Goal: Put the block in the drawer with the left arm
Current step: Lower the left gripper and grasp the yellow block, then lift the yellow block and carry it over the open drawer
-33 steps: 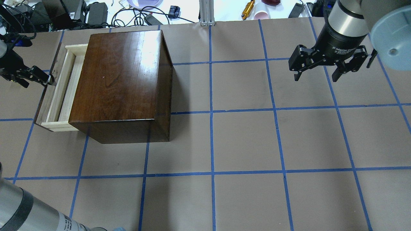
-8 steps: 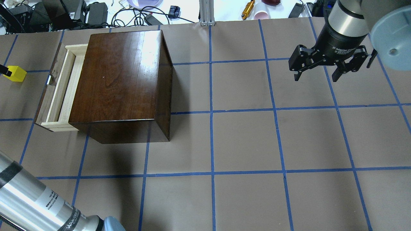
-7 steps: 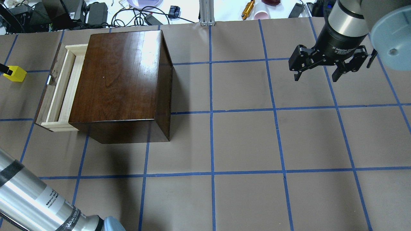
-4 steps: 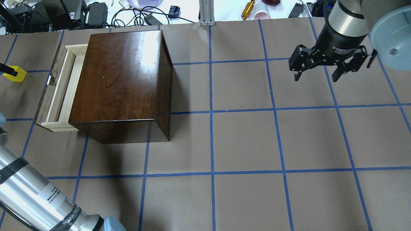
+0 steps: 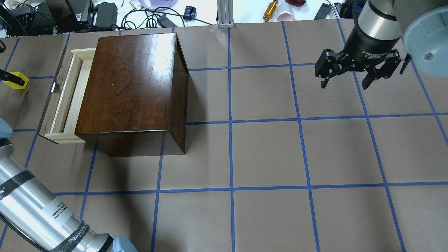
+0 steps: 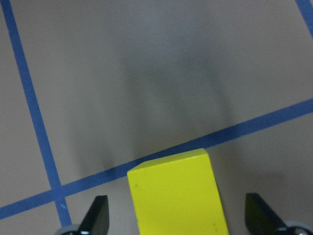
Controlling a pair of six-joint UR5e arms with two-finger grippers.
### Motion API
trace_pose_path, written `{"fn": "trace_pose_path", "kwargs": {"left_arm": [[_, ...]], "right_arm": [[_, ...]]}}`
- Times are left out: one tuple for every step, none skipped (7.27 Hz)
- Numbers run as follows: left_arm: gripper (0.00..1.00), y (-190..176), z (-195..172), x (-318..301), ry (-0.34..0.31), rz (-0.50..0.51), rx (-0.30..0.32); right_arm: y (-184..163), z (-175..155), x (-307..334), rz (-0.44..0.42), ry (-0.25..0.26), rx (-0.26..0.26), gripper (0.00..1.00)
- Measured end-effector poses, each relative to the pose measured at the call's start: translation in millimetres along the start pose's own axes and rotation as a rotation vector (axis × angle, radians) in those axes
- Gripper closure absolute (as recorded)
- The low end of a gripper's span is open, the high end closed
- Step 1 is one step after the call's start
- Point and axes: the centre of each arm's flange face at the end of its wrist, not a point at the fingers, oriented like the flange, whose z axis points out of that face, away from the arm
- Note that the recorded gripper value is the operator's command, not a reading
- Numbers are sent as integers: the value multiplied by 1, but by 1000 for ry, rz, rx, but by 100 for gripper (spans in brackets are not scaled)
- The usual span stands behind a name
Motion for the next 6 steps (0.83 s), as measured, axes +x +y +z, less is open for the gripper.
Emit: {"fn": "trace_pose_path", "kwargs": {"left_arm": [[100, 0, 1, 0, 0, 1, -2], [100, 0, 0, 0, -1, 4, -1], [100, -2, -6, 0, -5, 8, 0], [100, -4, -20, 0, -6, 8, -1], [100, -6, -41, 3, 9, 2, -9], [100, -9, -71, 9, 36, -7, -25]], "right_arm": [[0, 0, 0, 0, 0, 0, 0], [0, 0, 0, 0, 0, 0, 0], [0, 0, 0, 0, 0, 0, 0], [0, 0, 0, 0, 0, 0, 0], [0, 0, 0, 0, 0, 0, 0], [0, 0, 0, 0, 0, 0, 0]]}}
